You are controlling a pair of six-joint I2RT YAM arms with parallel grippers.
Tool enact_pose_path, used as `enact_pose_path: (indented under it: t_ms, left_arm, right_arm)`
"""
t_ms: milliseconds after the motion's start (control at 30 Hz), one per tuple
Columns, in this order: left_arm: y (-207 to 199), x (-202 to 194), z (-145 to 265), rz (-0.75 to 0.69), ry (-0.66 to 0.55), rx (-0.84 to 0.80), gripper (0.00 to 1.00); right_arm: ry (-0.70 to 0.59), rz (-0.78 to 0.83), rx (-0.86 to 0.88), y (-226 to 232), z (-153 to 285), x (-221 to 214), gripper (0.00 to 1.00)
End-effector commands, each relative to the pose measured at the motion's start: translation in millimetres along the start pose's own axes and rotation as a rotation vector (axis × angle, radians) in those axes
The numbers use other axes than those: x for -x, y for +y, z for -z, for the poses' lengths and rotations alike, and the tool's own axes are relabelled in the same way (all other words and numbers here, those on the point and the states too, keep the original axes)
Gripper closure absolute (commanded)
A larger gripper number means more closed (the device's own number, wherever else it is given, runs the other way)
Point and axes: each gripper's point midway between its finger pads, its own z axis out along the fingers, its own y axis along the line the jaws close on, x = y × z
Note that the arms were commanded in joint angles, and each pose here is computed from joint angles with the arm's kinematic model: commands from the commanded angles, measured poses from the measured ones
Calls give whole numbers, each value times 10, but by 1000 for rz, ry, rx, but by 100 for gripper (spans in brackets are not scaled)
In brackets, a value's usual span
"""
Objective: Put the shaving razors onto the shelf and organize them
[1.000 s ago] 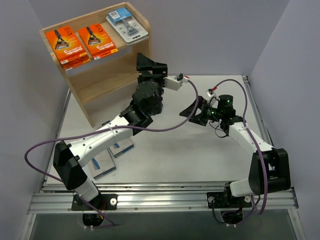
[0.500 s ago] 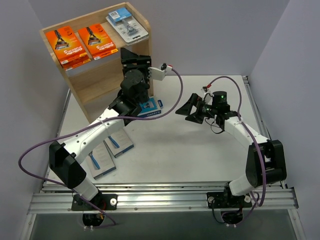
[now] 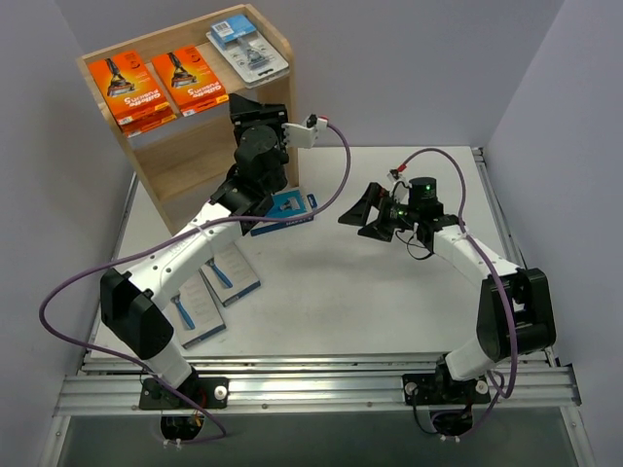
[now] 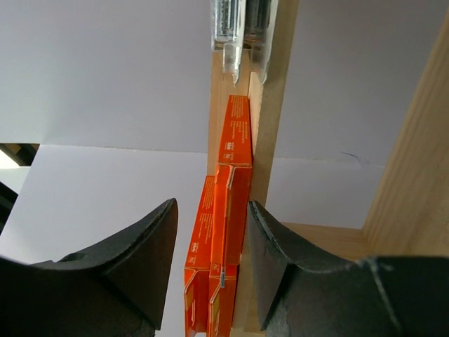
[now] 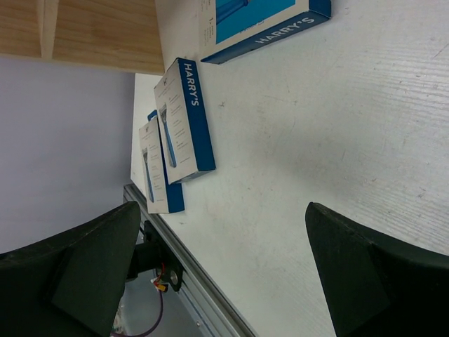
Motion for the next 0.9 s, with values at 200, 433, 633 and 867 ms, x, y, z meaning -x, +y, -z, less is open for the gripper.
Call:
enact_pose_path:
  t_ms: [200, 433, 633, 867]
  left_arm:
    - [88, -130, -113, 68, 30, 9, 49]
    - [40, -102, -191, 76, 37, 13, 50]
    - [26, -119, -245, 82, 58, 18, 50]
    - [104, -141, -296, 105, 85, 48, 52]
  right_arm:
    - [14, 21, 6, -10, -64, 31, 0]
    - [31, 23, 7, -40, -74, -9, 0]
    - [37, 21, 4, -68, -85, -21, 0]
    - [47, 11, -3, -122, -101, -66, 0]
